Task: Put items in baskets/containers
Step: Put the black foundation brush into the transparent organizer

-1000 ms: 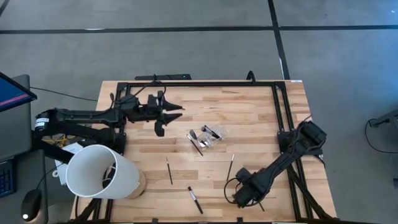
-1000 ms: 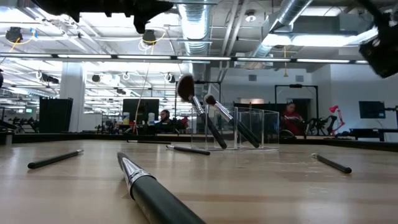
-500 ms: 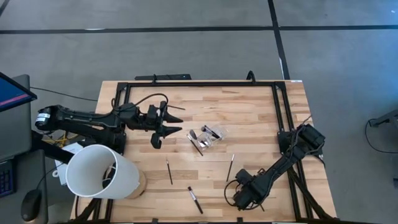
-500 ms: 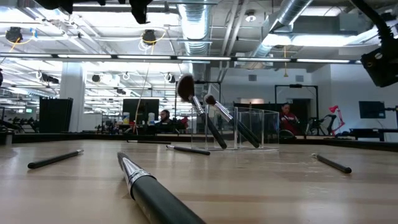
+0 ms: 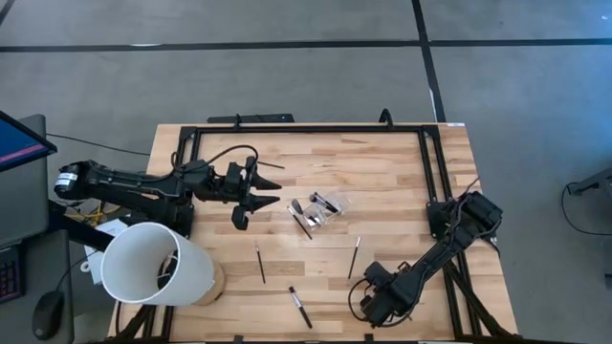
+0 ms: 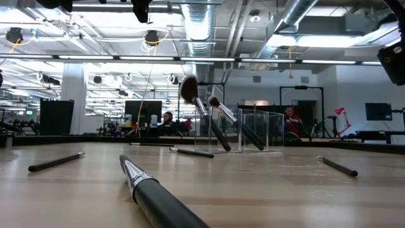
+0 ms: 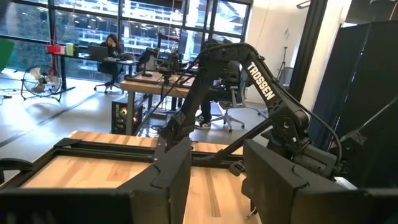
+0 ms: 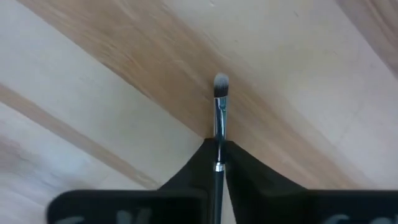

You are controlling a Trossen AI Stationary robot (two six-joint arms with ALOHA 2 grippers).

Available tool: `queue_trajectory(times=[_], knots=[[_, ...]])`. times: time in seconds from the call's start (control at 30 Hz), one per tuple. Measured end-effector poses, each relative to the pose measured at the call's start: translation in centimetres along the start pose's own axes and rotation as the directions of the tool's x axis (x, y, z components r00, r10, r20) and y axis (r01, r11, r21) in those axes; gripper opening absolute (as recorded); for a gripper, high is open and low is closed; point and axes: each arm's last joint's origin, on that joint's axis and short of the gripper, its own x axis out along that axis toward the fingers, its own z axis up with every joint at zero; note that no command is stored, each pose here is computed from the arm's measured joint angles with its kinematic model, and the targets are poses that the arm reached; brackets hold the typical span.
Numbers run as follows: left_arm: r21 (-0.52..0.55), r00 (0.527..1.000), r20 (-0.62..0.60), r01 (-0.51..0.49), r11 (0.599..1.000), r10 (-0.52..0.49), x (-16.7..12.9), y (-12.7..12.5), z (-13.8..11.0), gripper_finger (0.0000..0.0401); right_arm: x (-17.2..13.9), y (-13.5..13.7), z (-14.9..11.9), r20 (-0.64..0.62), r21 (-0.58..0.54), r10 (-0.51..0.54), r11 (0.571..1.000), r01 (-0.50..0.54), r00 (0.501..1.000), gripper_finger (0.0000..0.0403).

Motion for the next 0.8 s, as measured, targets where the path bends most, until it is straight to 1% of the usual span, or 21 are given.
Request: queue_trajectory(times=[0.1, 0.23, 0.33, 0.43, 0.53, 0.6, 0.63, 0.7, 0.77, 0.8], knots=[[0.000, 1.000, 0.000, 0.001, 1.000, -0.001, 0.0, 0.0, 0.0, 0.0144, 0.6, -0.3, 0.0, -0.001, 0.009, 0.002, 1.000, -0.002, 1.000, 0.0007], [0.000, 1.000, 0.000, 0.003, 1.000, -0.003, 0.0, -0.1, 0.0, 0.0144, 1.0, -0.6, 0.0, -0.001, 0.004, 0.006, 1.000, -0.006, 1.000, 0.0028], [0.000, 1.000, 0.000, 0.003, 1.000, -0.003, 0.0, -0.1, 0.0, 0.0144, 0.9, -0.7, 0.1, -0.002, -0.021, -0.004, 1.000, 0.004, 1.000, 0.0037], [0.000, 1.000, -0.001, 0.003, 1.000, -0.003, 0.0, -0.1, 0.0, 0.0144, 0.5, -0.6, 0.2, 0.013, -0.057, -0.013, 0.998, 0.013, 1.000, 0.0023], [0.000, 1.000, -0.001, 0.003, 1.000, -0.003, 0.0, -0.1, 0.0, 0.0144, -0.3, -0.4, 0.1, 0.065, -0.092, -0.009, 0.996, 0.015, 0.998, 0.0007], [0.000, 1.000, -0.001, 0.003, 1.000, -0.003, 0.0, -0.1, 0.0, 0.0144, -0.7, -0.7, 0.2, 0.124, -0.100, -0.025, 0.994, 0.037, 0.992, 0.0011], [0.000, 1.000, -0.001, 0.003, 1.000, -0.003, 0.0, -0.1, 0.0, 0.0144, -1.0, -0.7, 0.2, 0.161, -0.102, -0.011, 0.994, 0.028, 0.987, 0.0013], [-0.001, 1.000, -0.001, 0.003, 1.000, -0.003, 0.0, -0.1, 0.0, 0.0144, -1.6, -0.8, 0.2, 0.233, -0.109, 0.002, 0.994, 0.024, 0.972, 0.0014], [-0.001, 1.000, -0.002, 0.003, 1.000, -0.003, 0.0, -0.1, 0.0, 0.0144, -2.0, -1.3, 0.1, 0.310, -0.114, -0.016, 0.992, 0.054, 0.951, 0.0009], [-0.001, 1.000, -0.002, 0.002, 1.000, -0.002, 0.0, -0.1, 0.0, 0.0144, -2.3, -1.4, 0.1, 0.352, -0.113, -0.009, 0.992, 0.052, 0.936, 0.0006]])
